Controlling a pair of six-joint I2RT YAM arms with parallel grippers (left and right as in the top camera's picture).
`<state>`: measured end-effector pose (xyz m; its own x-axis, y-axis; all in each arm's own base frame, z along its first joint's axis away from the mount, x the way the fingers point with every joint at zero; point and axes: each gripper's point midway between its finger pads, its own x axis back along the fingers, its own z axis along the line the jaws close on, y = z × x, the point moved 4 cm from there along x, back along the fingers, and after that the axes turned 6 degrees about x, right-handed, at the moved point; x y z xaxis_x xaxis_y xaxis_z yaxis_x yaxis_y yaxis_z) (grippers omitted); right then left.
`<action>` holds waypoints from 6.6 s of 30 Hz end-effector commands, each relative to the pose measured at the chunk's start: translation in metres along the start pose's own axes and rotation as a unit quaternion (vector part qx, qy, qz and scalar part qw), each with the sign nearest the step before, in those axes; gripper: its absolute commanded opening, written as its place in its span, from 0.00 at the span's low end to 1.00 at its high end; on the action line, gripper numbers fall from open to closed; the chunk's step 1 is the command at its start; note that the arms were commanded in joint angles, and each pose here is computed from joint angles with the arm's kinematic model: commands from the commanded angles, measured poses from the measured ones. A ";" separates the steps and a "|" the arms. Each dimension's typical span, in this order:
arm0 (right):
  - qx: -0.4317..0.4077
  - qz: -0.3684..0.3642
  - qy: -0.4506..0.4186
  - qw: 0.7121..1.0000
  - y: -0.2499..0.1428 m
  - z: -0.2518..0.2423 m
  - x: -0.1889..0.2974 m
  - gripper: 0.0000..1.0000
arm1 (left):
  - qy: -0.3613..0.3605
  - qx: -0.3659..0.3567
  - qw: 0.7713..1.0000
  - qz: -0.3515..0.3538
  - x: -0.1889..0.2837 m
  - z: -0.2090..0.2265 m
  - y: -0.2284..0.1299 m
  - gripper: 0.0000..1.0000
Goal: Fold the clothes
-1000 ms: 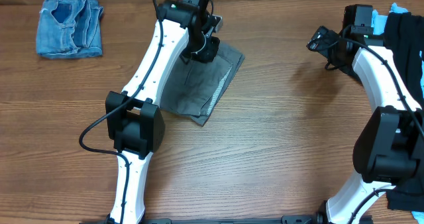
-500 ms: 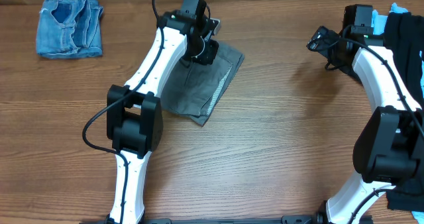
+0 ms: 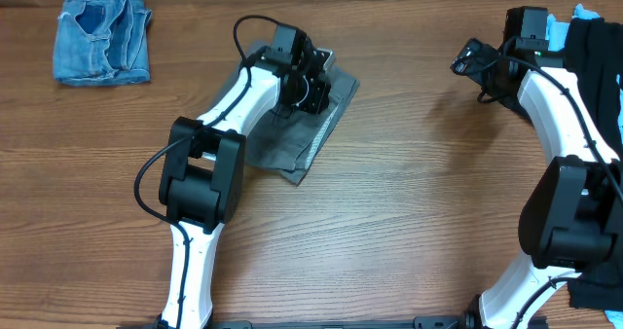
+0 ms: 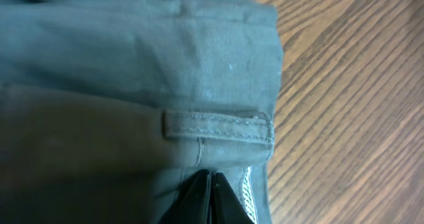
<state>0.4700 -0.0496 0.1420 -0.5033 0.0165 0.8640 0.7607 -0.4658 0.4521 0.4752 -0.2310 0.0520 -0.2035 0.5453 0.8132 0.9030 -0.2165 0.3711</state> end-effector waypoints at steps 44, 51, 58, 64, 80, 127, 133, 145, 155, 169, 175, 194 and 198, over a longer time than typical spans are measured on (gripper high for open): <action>0.002 -0.023 0.012 1.000 0.011 0.008 0.015 1.00 | -0.070 0.176 0.982 0.027 0.113 0.190 -0.040 1.00; 0.002 -0.023 0.011 1.000 0.011 0.008 0.015 1.00 | -0.083 0.171 0.980 0.058 0.083 0.187 -0.052 1.00; 0.002 -0.023 0.012 1.000 0.011 0.008 0.015 1.00 | -0.083 0.171 0.978 0.081 0.073 0.182 -0.060 0.58; 0.002 -0.023 0.011 1.000 0.011 0.008 0.015 1.00 | -0.065 0.170 0.979 0.087 0.074 0.187 -0.061 0.13; 0.002 -0.023 0.011 1.000 0.011 0.008 0.015 1.00 | 0.237 0.219 0.946 -0.020 0.187 0.242 0.018 0.04; 0.002 -0.023 0.012 1.000 0.011 0.008 0.015 1.00 | 0.314 0.277 0.858 -0.298 0.342 0.295 0.078 0.04; 0.002 -0.023 0.011 1.000 0.011 0.008 0.015 1.00 | 0.332 0.284 0.836 -0.331 0.366 0.292 0.083 0.04; 0.002 -0.023 0.011 1.000 0.011 0.008 0.015 1.00 | 0.390 0.294 0.800 -0.348 0.387 0.306 0.077 0.04; 0.002 -0.023 0.011 1.000 0.011 0.008 0.015 1.00 | 0.451 0.302 0.755 -0.368 0.405 0.321 0.074 0.04; 0.002 -0.023 0.011 1.000 0.011 0.008 0.015 1.00 | 0.484 0.322 0.740 -0.340 0.379 0.350 0.060 0.06; 0.002 -0.023 0.011 1.000 0.011 0.008 0.015 1.00 | 0.527 0.337 0.710 -0.325 0.379 0.368 0.045 0.08; 0.002 -0.023 0.011 1.000 0.011 0.008 0.015 1.00 | 0.540 0.364 0.701 -0.289 0.378 0.396 0.013 0.57; 0.002 -0.023 0.011 1.000 0.011 0.008 0.015 1.00 | 0.535 0.355 0.706 -0.300 0.378 0.386 0.024 0.57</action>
<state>0.4701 -0.0496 0.1420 -0.5036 0.0166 0.8638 0.7607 -0.4655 0.4525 0.5586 0.2920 0.1821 -0.4258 -0.6295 0.6499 0.4501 0.4758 0.7557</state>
